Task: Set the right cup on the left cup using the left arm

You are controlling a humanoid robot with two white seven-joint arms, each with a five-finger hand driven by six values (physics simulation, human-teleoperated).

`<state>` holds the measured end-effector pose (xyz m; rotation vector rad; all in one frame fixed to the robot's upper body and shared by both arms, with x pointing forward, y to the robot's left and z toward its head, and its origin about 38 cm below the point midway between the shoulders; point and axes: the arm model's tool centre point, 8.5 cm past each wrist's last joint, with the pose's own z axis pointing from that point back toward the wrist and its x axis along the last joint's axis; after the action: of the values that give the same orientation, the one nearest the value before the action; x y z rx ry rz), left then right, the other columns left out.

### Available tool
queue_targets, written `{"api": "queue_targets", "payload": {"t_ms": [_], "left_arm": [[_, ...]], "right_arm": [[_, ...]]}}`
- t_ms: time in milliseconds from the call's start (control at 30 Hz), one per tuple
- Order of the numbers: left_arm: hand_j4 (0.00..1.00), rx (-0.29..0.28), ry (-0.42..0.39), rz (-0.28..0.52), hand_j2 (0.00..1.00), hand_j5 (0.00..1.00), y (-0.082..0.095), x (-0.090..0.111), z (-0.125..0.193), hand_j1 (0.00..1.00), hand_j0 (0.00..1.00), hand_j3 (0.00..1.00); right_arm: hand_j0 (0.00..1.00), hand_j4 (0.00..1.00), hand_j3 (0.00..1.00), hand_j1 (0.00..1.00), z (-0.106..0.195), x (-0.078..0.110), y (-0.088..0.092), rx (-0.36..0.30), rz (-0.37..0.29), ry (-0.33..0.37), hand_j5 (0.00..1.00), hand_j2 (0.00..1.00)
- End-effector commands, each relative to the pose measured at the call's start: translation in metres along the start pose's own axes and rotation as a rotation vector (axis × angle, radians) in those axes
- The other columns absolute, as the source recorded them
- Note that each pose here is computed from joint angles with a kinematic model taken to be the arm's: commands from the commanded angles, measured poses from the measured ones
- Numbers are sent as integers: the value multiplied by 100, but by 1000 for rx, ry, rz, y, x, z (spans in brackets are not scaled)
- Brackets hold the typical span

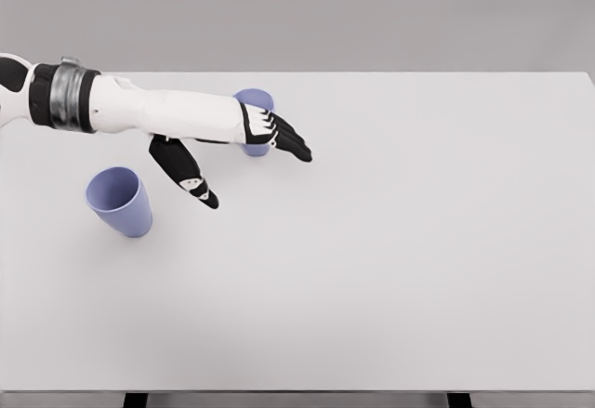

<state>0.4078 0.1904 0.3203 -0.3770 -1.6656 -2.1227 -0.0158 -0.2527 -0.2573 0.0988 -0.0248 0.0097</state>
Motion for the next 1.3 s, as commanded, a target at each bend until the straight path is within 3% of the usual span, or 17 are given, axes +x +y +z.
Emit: {"api": "queue_targets", "payload": {"t_ms": [0,33,100,167,267,333,400,467,633,833,900,1133,1267], "left_arm": [[100,1,6,1,100,100,1,-1,1,100,100,100],[100,8,19,-10,100,100,8,-2,5,100,100,100],[100,34,149,-30,100,100,25,-31,28,100,100,100],[100,29,195,-51,100,100,29,-45,27,100,100,100],[100,28,220,-62,100,100,32,-51,29,100,100,100],[100,77,232,-78,100,100,46,-52,35,100,100,100],[100,113,272,-55,100,100,52,-67,42,100,100,100],[100,126,329,-15,100,100,48,-92,44,100,100,100],[100,108,399,32,100,100,32,-122,39,100,100,100],[100,84,329,73,100,100,14,-129,-7,100,100,100],[100,79,354,90,100,100,6,-137,-5,100,100,100],[100,78,359,102,100,100,5,-143,-14,100,100,100],[100,53,393,74,100,100,5,-147,-10,100,100,100]], "right_arm": [[100,100,100,100,0,2,0,1,-1,-6,100,100],[100,100,100,100,0,-4,0,0,0,10,100,100],[100,100,100,100,1,-6,0,-1,-7,15,100,100],[100,100,100,100,0,-4,0,-1,-1,10,100,100],[100,100,100,100,1,-6,0,-1,-3,14,100,100],[100,100,100,100,1,-6,0,-1,-4,14,100,100],[100,100,100,100,1,-5,0,-1,-3,13,100,100],[100,100,100,100,1,-5,0,-1,-3,13,100,100],[100,100,100,100,0,-5,0,-1,-3,13,100,100],[100,100,100,100,1,-6,0,-1,-3,14,100,100],[100,100,100,100,0,-5,0,-1,-3,13,100,100],[100,100,100,100,1,-6,0,-1,-3,14,100,100],[100,100,100,100,1,-6,0,-1,-3,14,100,100]]}}
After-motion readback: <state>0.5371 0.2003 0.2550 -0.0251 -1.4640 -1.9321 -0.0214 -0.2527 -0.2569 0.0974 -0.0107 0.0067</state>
